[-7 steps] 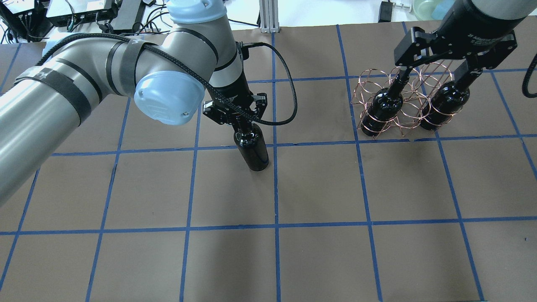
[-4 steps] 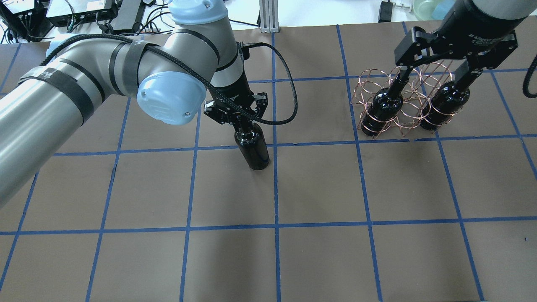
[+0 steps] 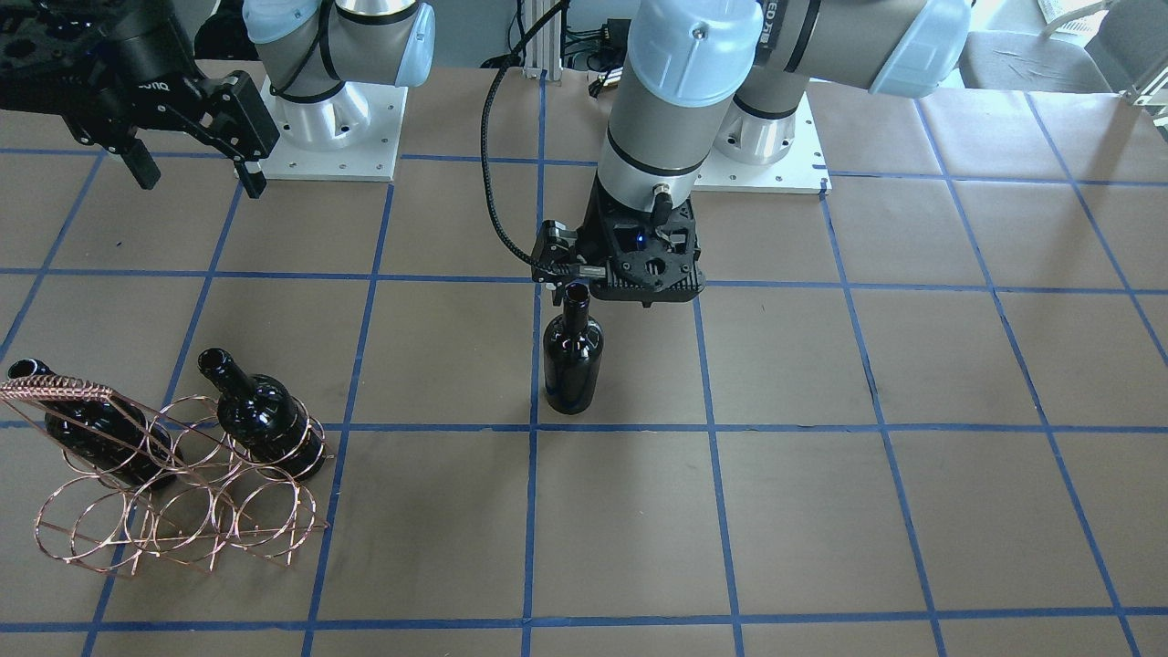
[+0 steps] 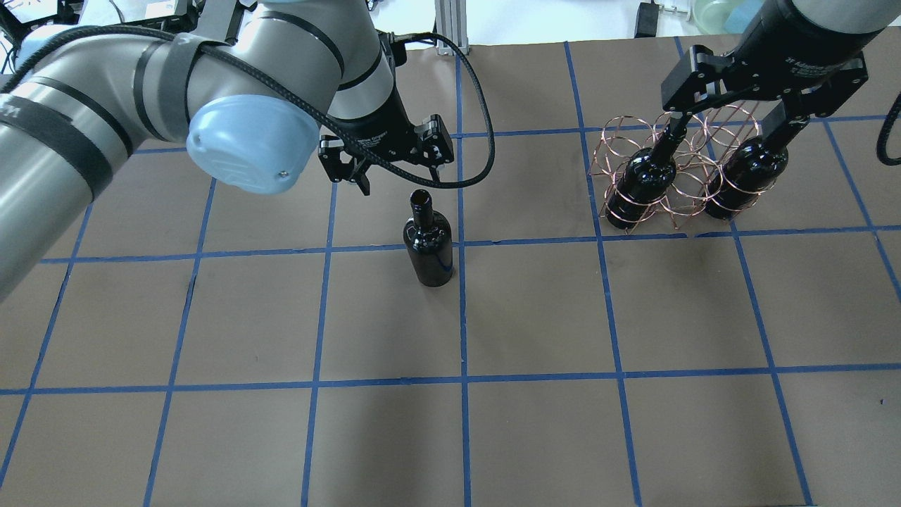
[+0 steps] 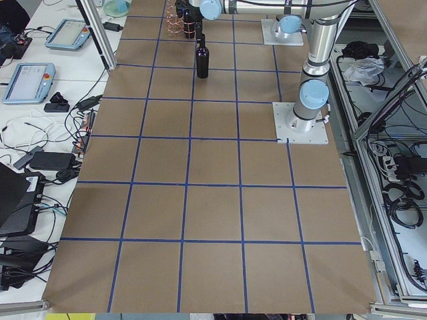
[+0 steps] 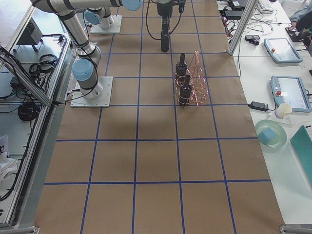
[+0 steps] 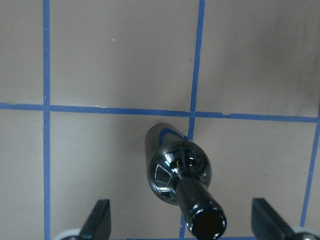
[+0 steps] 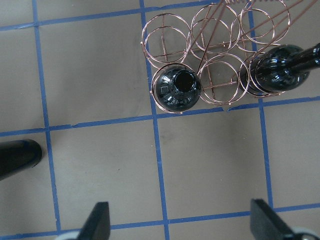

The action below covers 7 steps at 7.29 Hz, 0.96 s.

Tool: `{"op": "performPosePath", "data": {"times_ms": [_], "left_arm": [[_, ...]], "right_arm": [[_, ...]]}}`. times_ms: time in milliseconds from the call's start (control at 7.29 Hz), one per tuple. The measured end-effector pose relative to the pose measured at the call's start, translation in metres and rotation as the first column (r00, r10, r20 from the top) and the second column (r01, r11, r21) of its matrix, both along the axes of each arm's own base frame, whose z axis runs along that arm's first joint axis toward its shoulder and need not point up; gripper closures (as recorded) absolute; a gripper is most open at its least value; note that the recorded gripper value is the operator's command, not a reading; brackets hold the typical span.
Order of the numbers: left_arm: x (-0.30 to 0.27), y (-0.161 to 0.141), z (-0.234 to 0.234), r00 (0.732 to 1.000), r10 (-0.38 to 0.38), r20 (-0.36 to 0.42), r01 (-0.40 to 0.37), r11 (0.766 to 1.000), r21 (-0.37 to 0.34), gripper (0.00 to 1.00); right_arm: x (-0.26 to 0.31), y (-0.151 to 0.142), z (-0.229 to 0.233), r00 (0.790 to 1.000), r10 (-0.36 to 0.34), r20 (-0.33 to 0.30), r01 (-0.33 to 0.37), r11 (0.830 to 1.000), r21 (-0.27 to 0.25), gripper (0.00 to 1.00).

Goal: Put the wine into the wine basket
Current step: 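Open the left gripper and withdraw it while the right arm moves toward the bottle, then lower the right gripper onto the bottle neck and close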

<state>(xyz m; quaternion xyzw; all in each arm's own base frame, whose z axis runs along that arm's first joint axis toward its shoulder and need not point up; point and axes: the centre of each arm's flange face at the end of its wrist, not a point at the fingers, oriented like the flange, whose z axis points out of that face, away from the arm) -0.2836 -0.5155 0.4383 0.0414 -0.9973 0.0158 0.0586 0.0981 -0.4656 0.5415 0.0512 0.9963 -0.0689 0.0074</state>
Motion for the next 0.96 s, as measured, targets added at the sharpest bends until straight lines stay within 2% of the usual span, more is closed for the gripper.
{"op": "performPosePath", "data": {"times_ms": [275, 549, 686, 961], "left_arm": [[0.043, -0.017, 0.045, 0.997, 0.071, -0.013, -0.072, 0.996, -0.048, 0.00], [0.110, -0.036, 0.063, 0.992, 0.125, -0.006, -0.125, 0.989, -0.078, 0.00], [0.148, -0.041, 0.066, 0.992, 0.129, 0.014, -0.127, 0.989, -0.078, 0.00], [0.223, -0.042, 0.071, 0.993, 0.085, 0.083, -0.080, 0.995, -0.062, 0.00]], "right_arm": [[0.013, 0.003, 0.001, 0.998, -0.052, 0.020, 0.052, 0.999, -0.003, 0.00], [0.066, 0.008, -0.004, 0.995, -0.090, 0.034, 0.090, 0.996, 0.007, 0.00], [0.108, 0.009, -0.012, 0.994, -0.098, 0.039, 0.098, 0.995, 0.015, 0.00], [0.200, 0.007, -0.036, 0.997, -0.067, 0.036, 0.066, 0.997, 0.029, 0.00]]}}
